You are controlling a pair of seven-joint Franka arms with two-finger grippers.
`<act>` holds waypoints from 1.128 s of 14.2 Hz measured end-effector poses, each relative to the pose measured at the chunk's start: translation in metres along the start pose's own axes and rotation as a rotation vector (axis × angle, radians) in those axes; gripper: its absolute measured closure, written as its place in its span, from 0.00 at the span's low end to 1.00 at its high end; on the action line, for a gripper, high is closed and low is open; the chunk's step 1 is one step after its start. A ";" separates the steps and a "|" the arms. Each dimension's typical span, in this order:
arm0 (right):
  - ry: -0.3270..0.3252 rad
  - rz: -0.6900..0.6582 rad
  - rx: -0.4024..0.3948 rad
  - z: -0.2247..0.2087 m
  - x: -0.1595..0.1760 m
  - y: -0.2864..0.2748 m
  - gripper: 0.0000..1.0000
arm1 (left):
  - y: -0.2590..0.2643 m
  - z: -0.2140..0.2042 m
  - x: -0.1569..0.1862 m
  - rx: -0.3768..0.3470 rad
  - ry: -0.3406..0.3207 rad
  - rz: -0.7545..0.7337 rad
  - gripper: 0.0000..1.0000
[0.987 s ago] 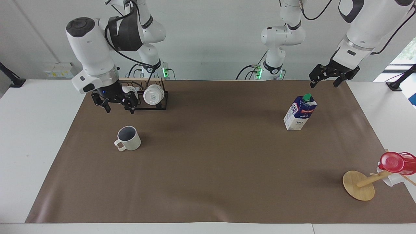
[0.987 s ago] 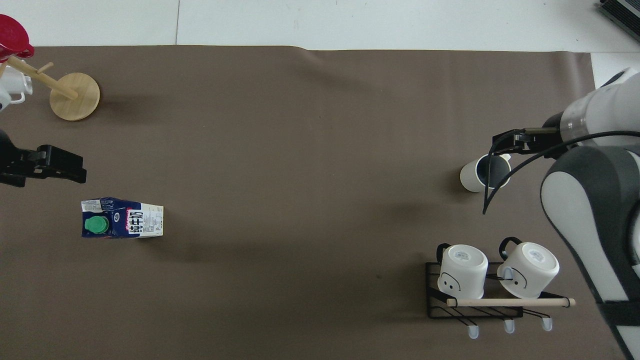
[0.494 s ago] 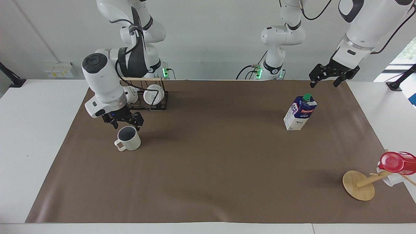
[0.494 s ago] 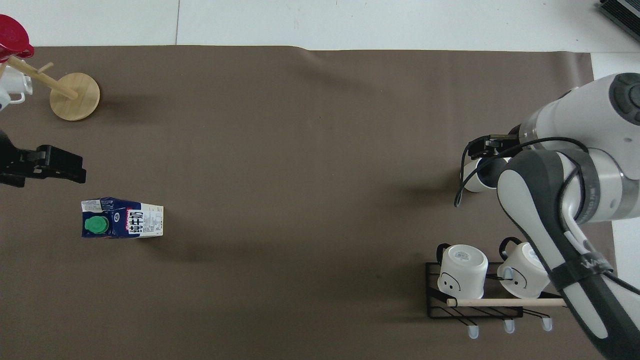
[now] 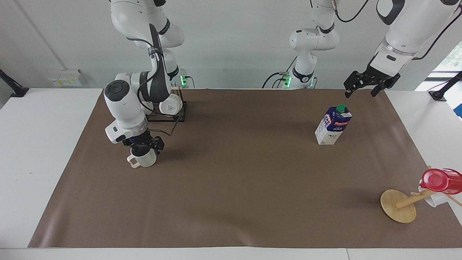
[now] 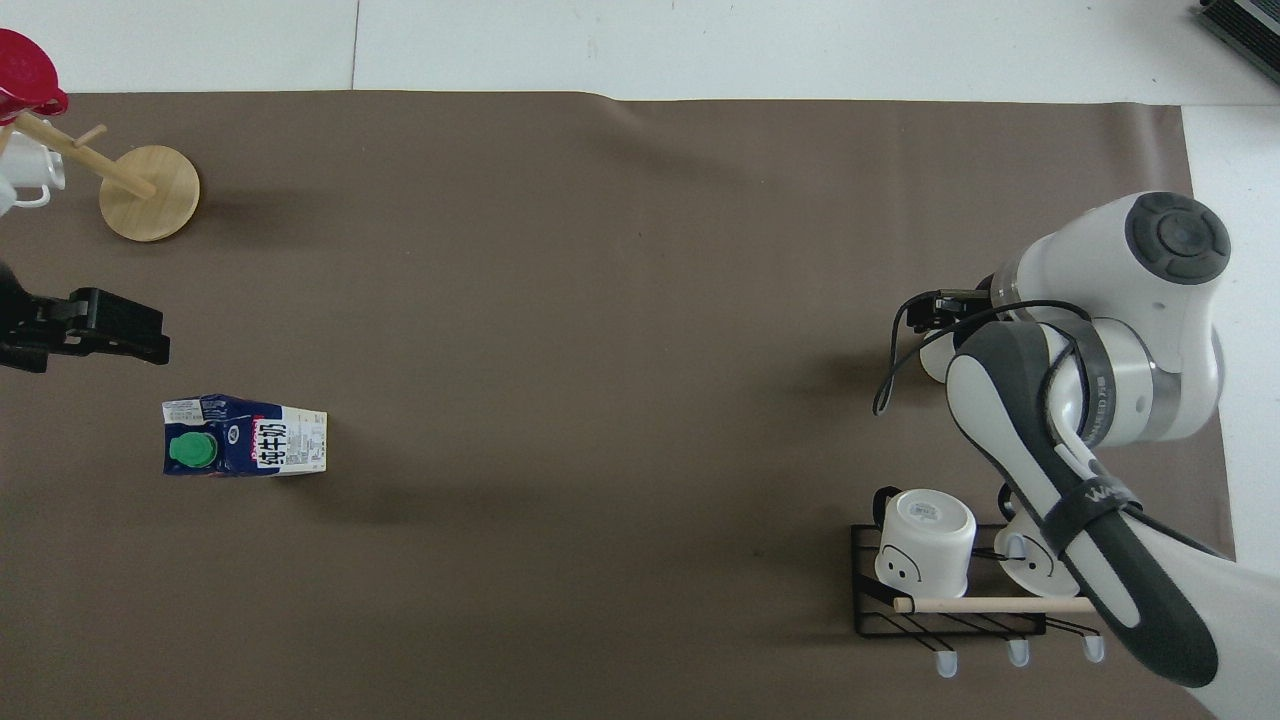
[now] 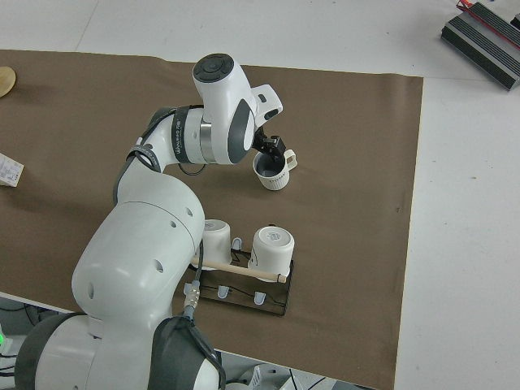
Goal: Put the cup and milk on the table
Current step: 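Reach the right gripper down and grasp the black-inside white cup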
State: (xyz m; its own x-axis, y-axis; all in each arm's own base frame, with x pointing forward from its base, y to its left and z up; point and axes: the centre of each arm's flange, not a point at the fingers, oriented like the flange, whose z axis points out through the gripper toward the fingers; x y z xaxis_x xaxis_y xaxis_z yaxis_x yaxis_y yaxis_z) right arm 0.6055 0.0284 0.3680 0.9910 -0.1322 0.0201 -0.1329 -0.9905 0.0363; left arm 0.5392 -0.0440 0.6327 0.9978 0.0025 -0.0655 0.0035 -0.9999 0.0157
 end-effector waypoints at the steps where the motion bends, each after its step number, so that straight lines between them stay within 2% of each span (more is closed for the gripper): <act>1: -0.002 0.000 -0.001 0.001 0.000 0.000 0.00 | 0.000 0.000 0.000 0.000 0.000 0.000 0.00; 8: -0.007 0.022 -0.004 0.030 -0.003 0.000 0.02 | 0.000 0.000 0.000 0.000 0.000 0.000 0.00; 9: -0.008 0.022 -0.004 0.030 -0.003 -0.001 0.10 | 0.000 0.000 0.000 0.000 0.000 0.000 0.00; 10: -0.008 0.022 -0.004 0.030 -0.003 -0.001 0.24 | 0.000 0.000 0.000 0.000 0.000 0.000 0.00; 16: -0.005 0.020 -0.002 0.029 -0.003 -0.003 0.89 | 0.000 0.000 0.000 0.000 0.000 -0.001 0.00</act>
State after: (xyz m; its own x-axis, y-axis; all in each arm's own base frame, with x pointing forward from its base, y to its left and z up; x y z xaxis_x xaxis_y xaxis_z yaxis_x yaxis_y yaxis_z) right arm 0.6034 0.0304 0.3391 0.9883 -0.1517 0.0160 -0.1522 -0.9876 0.0383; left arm 0.5392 -0.0436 0.6328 0.9979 0.0031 -0.0652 0.0042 -0.9999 0.0157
